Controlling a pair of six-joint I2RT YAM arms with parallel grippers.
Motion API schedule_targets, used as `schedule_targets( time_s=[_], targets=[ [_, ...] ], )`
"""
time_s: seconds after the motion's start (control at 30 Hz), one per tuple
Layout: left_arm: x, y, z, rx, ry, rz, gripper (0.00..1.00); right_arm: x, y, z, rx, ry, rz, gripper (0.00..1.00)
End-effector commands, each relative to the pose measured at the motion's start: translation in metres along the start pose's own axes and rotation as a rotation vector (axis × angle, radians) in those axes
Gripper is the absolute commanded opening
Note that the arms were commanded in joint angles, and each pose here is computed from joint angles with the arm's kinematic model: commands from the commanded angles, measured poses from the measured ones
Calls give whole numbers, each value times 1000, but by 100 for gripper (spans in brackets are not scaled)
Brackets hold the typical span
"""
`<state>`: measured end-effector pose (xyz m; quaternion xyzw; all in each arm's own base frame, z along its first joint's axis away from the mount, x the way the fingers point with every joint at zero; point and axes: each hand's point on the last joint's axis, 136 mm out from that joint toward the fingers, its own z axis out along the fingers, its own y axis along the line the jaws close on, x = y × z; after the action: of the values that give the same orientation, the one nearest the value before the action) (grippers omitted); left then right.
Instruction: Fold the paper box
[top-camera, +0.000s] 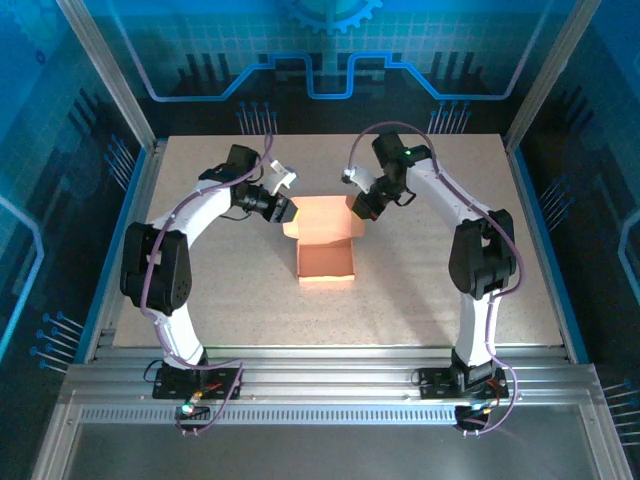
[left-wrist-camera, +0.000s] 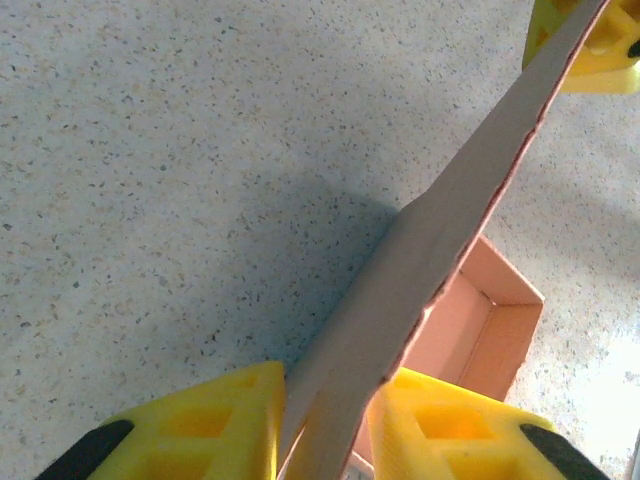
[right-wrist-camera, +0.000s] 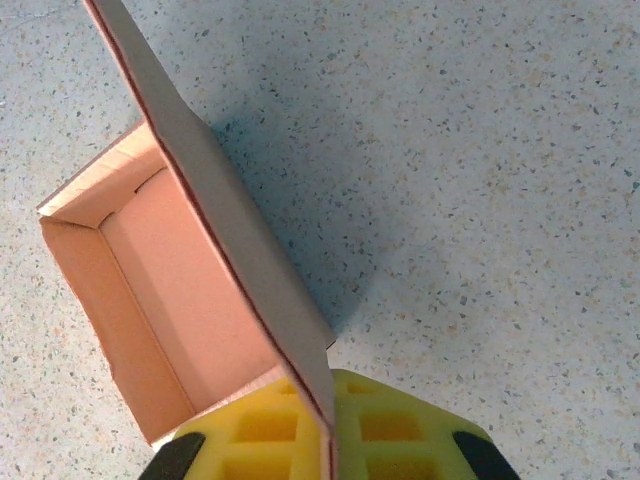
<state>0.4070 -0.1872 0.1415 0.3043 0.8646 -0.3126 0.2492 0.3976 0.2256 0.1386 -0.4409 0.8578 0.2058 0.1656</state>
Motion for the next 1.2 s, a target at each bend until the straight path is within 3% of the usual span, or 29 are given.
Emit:
schedule_targets(
  time_s=[0.0,0.23,0.3,0.57,0.67,0.83,0.97,1.17],
  targets=[
    [4,-5,0,26,35,24,30,-1,5,1,-12,23,-15,0],
    [9,-5,0,29,62,28,26,-2,2,1,-7,23,-11,0],
    [9,-4,0,24,69,27,17,-2,2,1,-7,25,-9,0],
    [7,-8,0,48,61,24,1,-4,1,1,-2,17,2,0],
    [6,-6,0,28,63,27,0,-6,-2,-1,18,10,19,0],
    [0,4,0,-55,15,-26,0,-14,-9,-6,98,-63,90,0],
    [0,4,3,-105,-15,-64,0,-1,-33,-10,276,-44,243,0],
    [-6,9,6,-221,-86,-88,0,7,-32,-26,423,-82,398,0]
  ],
)
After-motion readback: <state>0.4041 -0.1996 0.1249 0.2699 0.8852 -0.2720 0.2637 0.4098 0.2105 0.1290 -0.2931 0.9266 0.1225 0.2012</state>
